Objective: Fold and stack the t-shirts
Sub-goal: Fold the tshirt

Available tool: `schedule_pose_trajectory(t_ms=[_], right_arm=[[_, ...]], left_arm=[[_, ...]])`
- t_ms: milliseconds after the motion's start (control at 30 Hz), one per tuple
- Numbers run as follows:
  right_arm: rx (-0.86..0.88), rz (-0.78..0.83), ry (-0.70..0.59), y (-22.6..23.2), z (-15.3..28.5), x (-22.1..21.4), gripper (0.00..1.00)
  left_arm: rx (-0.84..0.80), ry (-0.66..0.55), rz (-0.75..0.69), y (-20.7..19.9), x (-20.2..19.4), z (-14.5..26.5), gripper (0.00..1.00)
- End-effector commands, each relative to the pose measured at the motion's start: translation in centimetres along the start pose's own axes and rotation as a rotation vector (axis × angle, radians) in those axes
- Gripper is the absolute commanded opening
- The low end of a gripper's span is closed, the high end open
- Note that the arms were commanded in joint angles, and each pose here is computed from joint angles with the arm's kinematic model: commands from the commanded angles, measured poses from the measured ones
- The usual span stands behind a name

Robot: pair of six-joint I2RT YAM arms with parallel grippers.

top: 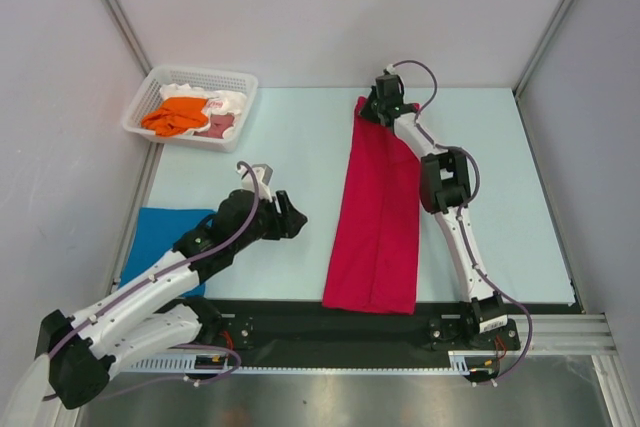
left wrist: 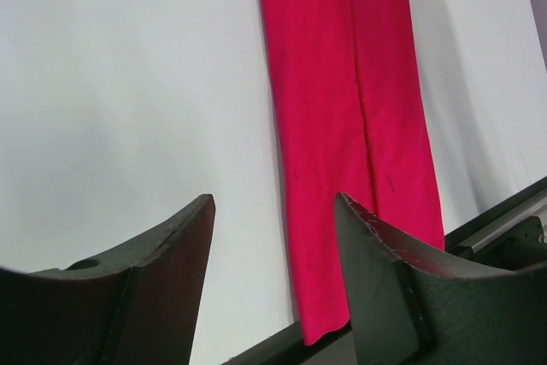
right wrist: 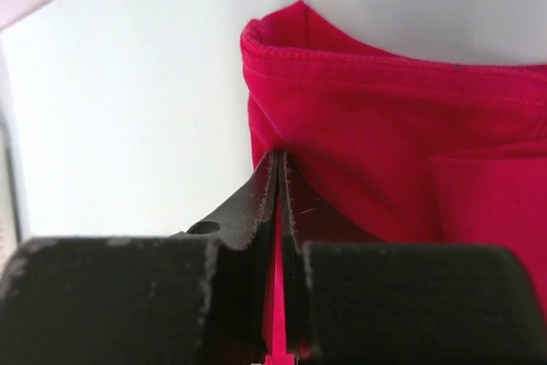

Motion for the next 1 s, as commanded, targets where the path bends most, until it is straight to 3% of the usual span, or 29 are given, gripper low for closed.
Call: schedule_pose_trajectory(t_ms=[0,233,333,367,500,600,700,800,833,967], right_arm=[[0.072,-0.024,0.049,1.4,-1.2,-2.1,0.02],[0.295,-0.010,-0.035,5.9,-0.8,-0.5,0.01],[0.335,0.051,-0.075,9.2,2.8,3.0,0.01],[0.289,0.065,-0.031,8.9,3.8,2.7,0.02],[0.125,0.206,-0.054,9.6,11.0,6.1,0.14],[0.009,0.271,0.031,8.7,15.8,6.3,0.20],[-0.037,0.334,0.128,7.5,20.0,4.9,0.27],[-0.059,0.369,0.114,7.5,24.5,4.4,0.40],[-0.088,0.378,0.176,6.1,24.5,2.2,0.46],[-0.099,0.381,0.226,5.1,26.7,-0.6,0.47]], left_arm=[[-0.056,-0.036,-0.015,-1.3,1.7,0.0,0.64],[-0.110,0.022,0.058,-1.6,0.7,-1.6,0.65],[-0.120,0.031,0.091,-1.5,0.3,-1.6,0.65],[-0.127,0.024,0.098,-1.4,0.2,-1.3,0.65],[-0.134,0.012,0.123,-1.1,-0.1,-0.5,0.65],[-0.142,0.016,0.143,-0.8,-0.5,0.2,0.65],[-0.159,0.029,0.160,-0.6,-1.1,0.8,0.66],[-0.172,0.040,0.171,-0.5,-1.4,1.3,0.66],[-0.181,0.032,0.169,-0.5,-1.3,1.6,0.66],[-0.190,0.037,0.176,-0.3,-1.7,2.4,0.66]])
Point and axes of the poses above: each gripper's point midway between its finger pads, its own z axis back along the fingers, its own y axis along the line the jaws close on, x = y × z, the point moved 9 cm from there along z, back along the fingers, and after that the axes turned 6 degrees about z, right-handed, at the moved point
